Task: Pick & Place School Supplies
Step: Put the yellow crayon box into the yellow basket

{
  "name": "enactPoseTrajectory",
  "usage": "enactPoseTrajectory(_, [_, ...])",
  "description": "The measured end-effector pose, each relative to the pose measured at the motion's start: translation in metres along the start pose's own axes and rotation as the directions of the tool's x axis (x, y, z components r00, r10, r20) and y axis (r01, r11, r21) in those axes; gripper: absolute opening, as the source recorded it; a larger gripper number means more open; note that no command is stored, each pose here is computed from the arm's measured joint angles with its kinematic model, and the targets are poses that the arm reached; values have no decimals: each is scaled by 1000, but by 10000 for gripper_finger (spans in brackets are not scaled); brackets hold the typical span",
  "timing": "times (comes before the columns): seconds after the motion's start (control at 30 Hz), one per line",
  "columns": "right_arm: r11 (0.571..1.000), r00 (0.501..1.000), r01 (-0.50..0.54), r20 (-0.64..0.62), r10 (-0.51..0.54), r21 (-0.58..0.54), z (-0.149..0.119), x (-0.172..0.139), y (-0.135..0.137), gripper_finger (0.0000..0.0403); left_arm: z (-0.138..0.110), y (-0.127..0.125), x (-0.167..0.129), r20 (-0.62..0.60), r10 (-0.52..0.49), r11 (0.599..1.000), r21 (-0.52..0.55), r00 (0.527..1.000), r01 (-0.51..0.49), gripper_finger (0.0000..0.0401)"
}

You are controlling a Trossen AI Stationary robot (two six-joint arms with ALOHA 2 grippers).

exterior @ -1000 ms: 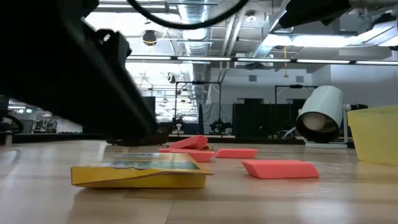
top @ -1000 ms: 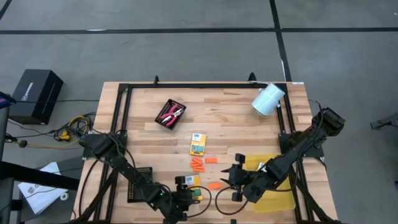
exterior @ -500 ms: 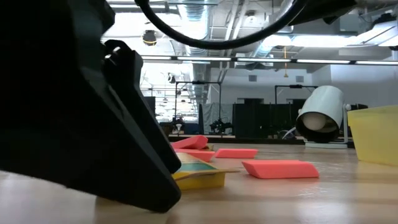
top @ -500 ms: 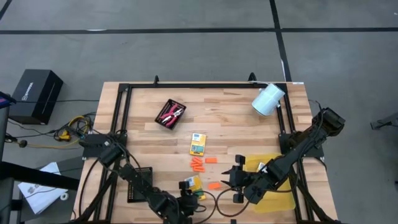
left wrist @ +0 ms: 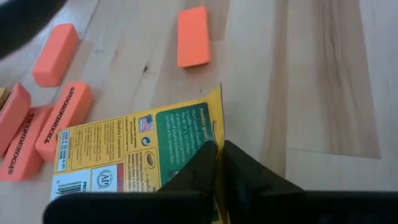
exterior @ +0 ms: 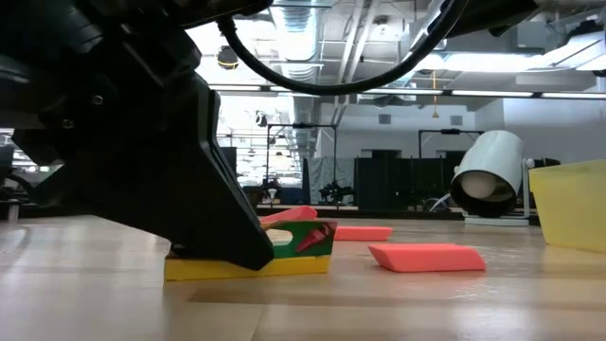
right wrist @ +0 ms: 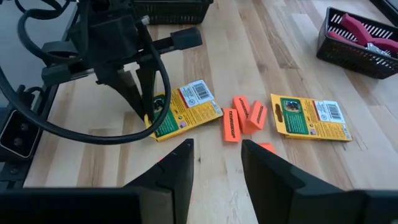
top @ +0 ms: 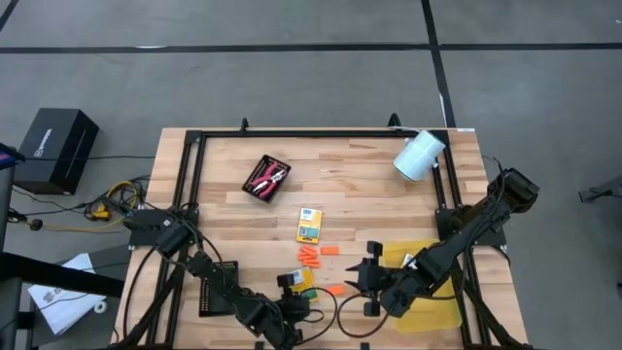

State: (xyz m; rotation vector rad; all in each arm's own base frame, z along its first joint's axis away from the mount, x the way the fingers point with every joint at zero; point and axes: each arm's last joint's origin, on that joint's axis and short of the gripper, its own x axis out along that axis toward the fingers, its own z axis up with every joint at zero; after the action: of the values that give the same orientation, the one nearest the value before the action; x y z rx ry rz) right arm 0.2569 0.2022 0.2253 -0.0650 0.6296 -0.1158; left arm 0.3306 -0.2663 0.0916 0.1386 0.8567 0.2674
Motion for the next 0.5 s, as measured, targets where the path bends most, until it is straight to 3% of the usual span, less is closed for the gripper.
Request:
enactPoseTrajectory(0.37, [1000,1000,7,7,-7,-9,0,0,0,124,20,8,-26,34,-66,995,71,997,64,2])
enactPoseTrajectory(0.5, [993,993,99,76,-95,-59,1,-5,2,124,40,18,-39,97,-70,993,99,993,60,1])
